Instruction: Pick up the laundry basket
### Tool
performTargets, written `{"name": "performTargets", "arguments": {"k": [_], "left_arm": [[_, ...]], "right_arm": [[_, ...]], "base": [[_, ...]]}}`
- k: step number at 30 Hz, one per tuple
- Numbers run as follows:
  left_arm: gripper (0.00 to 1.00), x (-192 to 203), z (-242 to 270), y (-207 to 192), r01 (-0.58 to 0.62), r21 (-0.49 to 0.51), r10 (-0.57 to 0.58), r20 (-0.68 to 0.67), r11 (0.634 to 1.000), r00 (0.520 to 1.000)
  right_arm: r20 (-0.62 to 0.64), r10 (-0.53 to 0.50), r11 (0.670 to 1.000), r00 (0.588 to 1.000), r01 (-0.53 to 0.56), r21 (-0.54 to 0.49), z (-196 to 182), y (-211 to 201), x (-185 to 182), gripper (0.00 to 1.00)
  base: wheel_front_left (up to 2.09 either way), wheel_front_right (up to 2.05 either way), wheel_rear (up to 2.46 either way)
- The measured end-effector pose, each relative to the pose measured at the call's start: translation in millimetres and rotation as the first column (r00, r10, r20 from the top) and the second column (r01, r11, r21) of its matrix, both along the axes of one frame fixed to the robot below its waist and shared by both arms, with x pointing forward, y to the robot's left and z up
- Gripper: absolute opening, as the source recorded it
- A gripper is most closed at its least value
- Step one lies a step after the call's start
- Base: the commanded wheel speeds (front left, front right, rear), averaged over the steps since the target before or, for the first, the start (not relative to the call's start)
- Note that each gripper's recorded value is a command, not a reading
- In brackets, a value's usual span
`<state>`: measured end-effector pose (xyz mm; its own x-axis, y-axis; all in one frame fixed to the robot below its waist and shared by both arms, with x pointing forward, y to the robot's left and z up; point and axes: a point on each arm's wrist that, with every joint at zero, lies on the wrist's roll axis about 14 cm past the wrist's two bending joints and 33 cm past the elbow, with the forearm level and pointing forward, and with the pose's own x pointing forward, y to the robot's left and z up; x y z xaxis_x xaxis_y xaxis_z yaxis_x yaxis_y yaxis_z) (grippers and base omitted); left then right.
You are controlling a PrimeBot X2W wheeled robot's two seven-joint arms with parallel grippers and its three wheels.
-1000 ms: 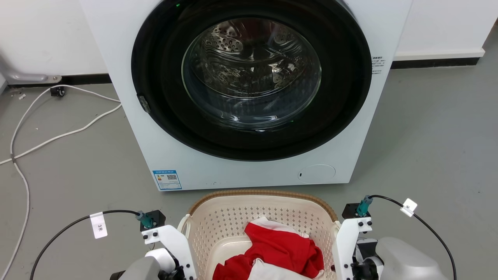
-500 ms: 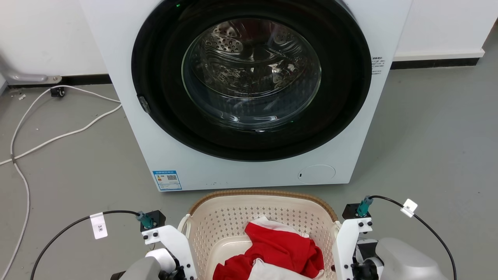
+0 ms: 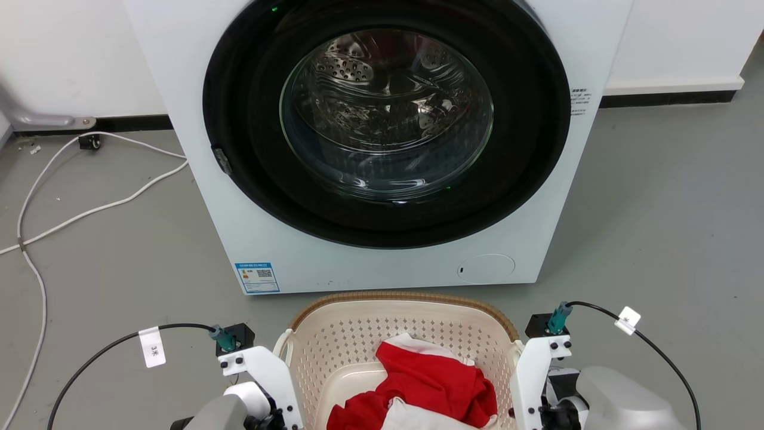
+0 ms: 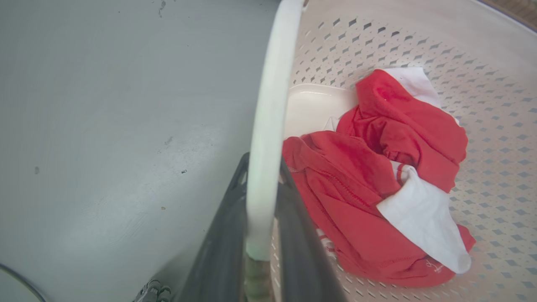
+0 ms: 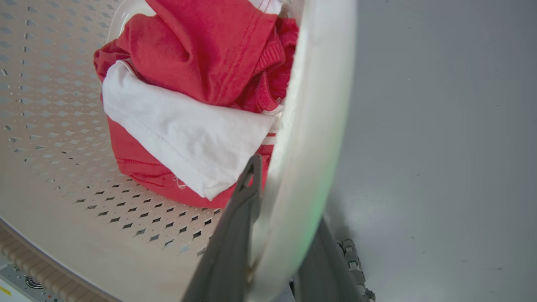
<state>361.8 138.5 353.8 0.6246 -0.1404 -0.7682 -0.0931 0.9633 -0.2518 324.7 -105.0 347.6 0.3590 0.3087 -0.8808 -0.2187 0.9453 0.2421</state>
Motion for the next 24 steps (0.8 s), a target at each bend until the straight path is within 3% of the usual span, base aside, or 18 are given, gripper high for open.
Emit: {"name": "performTargets", "arguments": {"k": [24], "left_arm": [[0.00, -0.7, 0.0, -0.7, -0.005, -0.002, 0.005, 0.001, 1.000, 1.000]], "right_arm": [[0.004, 0.000, 1.000, 1.000, 0.000, -0.003, -0.4, -0.5, -0.4, 0.00]], "base": [[0.00, 0.00, 0.00]]}}
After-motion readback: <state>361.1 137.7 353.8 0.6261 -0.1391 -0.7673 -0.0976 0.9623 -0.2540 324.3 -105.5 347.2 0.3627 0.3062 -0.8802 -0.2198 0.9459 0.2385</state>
